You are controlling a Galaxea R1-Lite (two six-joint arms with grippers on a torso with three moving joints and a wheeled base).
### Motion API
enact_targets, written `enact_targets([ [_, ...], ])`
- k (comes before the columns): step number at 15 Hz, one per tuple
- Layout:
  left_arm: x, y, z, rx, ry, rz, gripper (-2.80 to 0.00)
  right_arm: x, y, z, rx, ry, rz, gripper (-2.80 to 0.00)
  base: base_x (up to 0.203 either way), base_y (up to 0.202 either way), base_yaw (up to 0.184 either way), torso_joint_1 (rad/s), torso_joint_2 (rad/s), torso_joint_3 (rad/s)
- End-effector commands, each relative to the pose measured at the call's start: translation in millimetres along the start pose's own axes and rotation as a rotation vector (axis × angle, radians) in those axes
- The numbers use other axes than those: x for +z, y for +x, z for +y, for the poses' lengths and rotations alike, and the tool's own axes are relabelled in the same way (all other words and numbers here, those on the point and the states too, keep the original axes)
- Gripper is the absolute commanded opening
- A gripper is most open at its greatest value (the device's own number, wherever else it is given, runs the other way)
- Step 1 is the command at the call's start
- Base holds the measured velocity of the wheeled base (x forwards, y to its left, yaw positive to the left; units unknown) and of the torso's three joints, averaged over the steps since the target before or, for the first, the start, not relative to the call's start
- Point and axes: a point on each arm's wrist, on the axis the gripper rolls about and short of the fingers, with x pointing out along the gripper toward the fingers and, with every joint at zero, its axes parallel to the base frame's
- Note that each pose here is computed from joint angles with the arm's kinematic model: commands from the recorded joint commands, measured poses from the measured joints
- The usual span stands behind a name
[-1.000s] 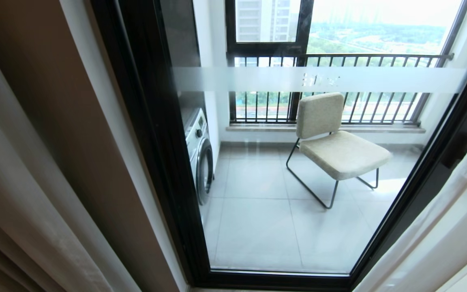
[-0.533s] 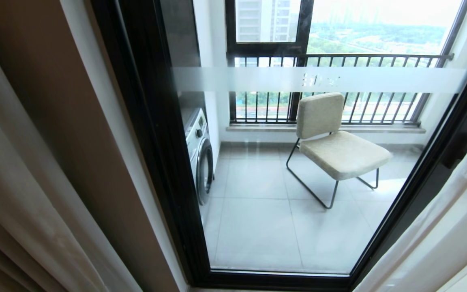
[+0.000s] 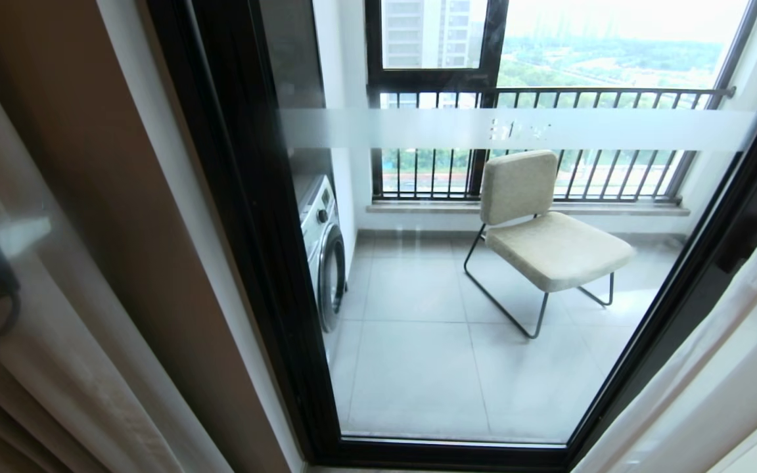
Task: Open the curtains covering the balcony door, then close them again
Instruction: Pull the inner curtains open on both sides
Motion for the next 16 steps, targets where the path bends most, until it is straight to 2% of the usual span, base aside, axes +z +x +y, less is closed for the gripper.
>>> enact_targets([
  [1,-21.6,-26.2,-12.4,-0.04,0.004,0.025,-2.8,0.0,0.0,0.0,0.001,-0.001,0.0,-2.8,0.0,0.0,0.0,0.0,0.0,0.0],
  [3,-44.7,-38.9,-26.5,-0.121,0.019,0.099,-2.8,0.0,0.0,0.0,0.001,-0.001,0.0,-2.8,0.0,0.0,0.0,0.0,0.0,0.0],
  [4,-56.0,-48.7,-31.6,-0.136,0.032,0.121,-2.8,0.0,0.0,0.0,0.001,-0.001,0.0,-2.8,0.0,0.0,0.0,0.0,0.0,0.0],
  [7,-102.9,-76.0,-33.0,-0.102,0.066,0.185,-2.8,0.0,0.0,0.0,0.001,-0.001,0.0,-2.8,0.0,0.0,0.0,0.0,0.0,0.0],
  [9,-124.9,-87.6,-30.4,-0.088,0.065,0.194,-2.8,0.0,0.0,0.0,0.001,-0.001,0.0,-2.8,0.0,0.0,0.0,0.0,0.0,0.0],
  [12,-158.9,-103.8,-26.0,-0.074,0.017,0.182,-2.8,0.0,0.0,0.0,0.001,-0.001,0.0,-2.8,0.0,0.0,0.0,0.0,0.0,0.0],
  [14,-180.7,-109.0,-23.4,-0.035,-0.002,0.195,-2.8,0.0,0.0,0.0,0.001,-0.001,0.0,-2.8,0.0,0.0,0.0,0.0,0.0,0.0],
  [16,-184.2,-112.3,-22.6,0.004,-0.016,0.172,-2.8,0.0,0.0,0.0,0.001,-0.001,0.0,-2.8,0.0,0.0,0.0,0.0,0.0,0.0],
])
